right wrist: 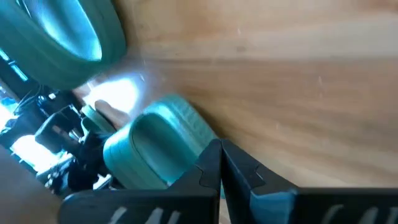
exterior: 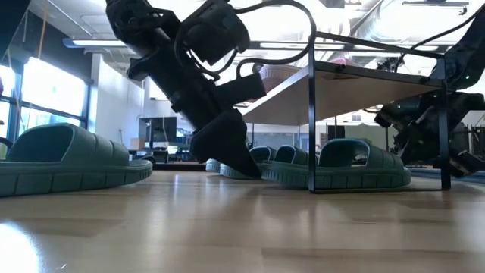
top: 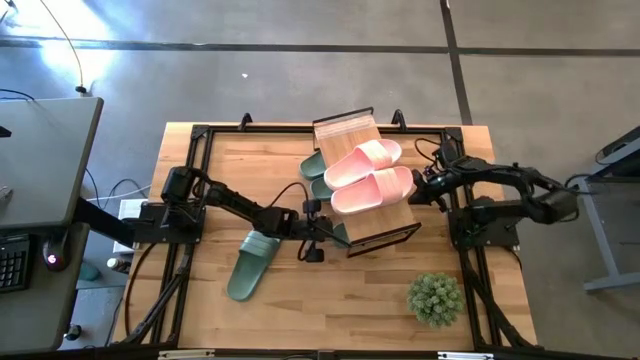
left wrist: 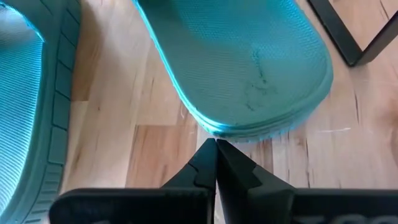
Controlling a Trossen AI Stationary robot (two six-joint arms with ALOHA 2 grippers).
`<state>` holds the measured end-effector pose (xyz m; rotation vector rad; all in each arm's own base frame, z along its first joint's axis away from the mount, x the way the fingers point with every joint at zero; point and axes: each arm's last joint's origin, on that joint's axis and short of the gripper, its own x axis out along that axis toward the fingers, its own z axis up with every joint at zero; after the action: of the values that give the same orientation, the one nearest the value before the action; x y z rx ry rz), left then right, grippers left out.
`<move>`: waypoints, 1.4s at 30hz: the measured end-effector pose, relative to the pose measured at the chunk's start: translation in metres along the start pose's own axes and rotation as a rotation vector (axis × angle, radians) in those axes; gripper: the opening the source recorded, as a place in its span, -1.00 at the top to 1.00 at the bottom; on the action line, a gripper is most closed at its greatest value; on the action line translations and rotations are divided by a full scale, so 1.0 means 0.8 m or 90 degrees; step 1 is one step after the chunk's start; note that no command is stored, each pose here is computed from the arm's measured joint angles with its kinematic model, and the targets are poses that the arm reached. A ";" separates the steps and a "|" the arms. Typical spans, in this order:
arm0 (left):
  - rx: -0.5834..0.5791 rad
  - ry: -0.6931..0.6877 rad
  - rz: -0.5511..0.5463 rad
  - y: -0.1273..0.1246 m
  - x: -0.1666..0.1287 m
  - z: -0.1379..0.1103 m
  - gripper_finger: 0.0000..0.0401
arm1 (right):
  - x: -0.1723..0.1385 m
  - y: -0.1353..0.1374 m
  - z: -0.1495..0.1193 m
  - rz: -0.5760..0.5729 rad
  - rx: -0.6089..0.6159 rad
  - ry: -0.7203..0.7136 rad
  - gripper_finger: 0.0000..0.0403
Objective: Pick and place slides into the shelf
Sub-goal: Put the green slide under the shelf
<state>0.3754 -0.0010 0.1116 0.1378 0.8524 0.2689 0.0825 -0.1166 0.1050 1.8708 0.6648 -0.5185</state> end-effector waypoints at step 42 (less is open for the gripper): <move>0.008 -0.033 -0.040 -0.002 -0.001 0.007 1.00 | 0.025 0.004 -0.002 -0.047 0.011 0.037 1.00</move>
<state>0.3792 -0.0030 0.1151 0.1285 0.8051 0.1999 0.0996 -0.1118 0.0954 1.8894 0.7717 -0.5201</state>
